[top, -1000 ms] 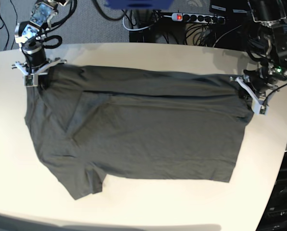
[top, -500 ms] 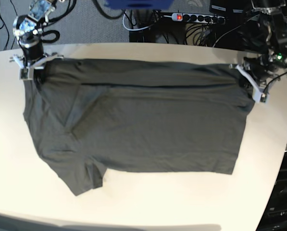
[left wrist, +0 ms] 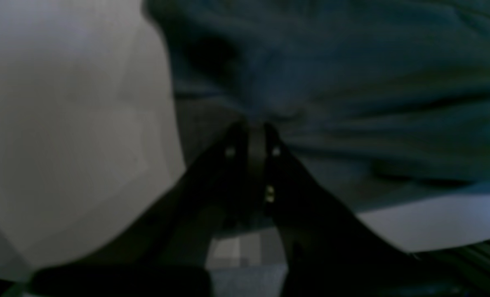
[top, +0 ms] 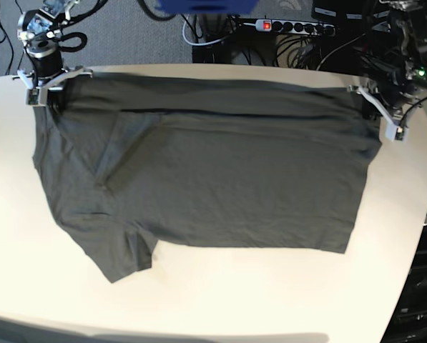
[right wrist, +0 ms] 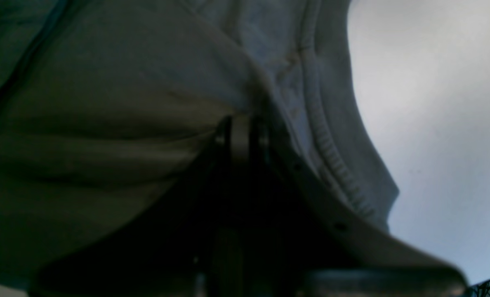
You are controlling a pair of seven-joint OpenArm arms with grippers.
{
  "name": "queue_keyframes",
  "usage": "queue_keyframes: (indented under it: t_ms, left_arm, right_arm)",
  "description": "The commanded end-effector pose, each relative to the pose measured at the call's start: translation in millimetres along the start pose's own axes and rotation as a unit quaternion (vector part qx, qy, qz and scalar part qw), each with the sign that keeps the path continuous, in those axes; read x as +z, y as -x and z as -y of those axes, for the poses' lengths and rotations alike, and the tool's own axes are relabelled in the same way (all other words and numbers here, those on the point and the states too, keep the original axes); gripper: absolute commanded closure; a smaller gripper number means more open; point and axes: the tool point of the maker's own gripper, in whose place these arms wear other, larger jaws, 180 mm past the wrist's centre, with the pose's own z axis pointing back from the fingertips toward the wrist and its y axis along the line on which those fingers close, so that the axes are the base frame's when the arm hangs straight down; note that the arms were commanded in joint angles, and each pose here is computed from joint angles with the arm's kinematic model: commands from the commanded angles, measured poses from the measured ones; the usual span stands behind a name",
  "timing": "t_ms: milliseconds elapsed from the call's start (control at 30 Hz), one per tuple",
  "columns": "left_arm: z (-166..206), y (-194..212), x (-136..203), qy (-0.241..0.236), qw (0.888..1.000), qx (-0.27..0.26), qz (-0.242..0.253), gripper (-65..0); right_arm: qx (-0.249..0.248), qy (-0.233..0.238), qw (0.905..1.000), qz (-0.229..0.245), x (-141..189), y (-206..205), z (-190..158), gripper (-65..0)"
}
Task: Fold the T-shirt properly
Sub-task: 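Hold the shoulder edge with both grippers, stretching it taut along the table edge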
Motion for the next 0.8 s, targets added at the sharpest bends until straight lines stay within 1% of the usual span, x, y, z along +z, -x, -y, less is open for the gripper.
queue_keyframes:
  t_ms: [0, 67, 233, 467, 567, 767]
  left_arm:
    - [-13.8, 29.8, 4.6, -0.029, 0.997, -0.015, -0.067, -2.6]
    - [-13.6, 41.1, 7.4, -0.028, 0.996, -0.014, -0.079, -2.6]
    - [-11.9, 53.1, 11.6, -0.027, 0.996, -0.015, -0.089, -2.6]
    - [-11.2, 54.5, 13.0, -0.027, 0.995, -0.016, -0.090, -2.6]
    - [-9.8, 49.2, 16.6, -0.028, 0.996, -0.024, -0.084, -2.6]
    - [-2.7, 55.7, 26.5, -0.025, 0.995, -0.035, -0.087, -2.6]
  right_arm:
    - [0.021, 0.009, 0.9978, -0.062, 7.6, 26.0, 7.3, -0.7]
    - [0.022, 0.007, 0.9975, -0.067, 11.2, 30.5, 7.4, -0.7]
    - [0.023, 0.008, 0.9972, -0.070, 13.6, 33.0, 8.7, -0.7]
    - [0.024, 0.007, 0.9973, -0.069, 12.7, 32.1, 7.7, -0.7]
    - [0.024, 0.007, 0.9973, -0.069, 12.7, 31.9, 8.3, -0.7]
    - [0.024, 0.008, 0.9973, -0.069, 12.9, 32.0, 8.8, -0.7]
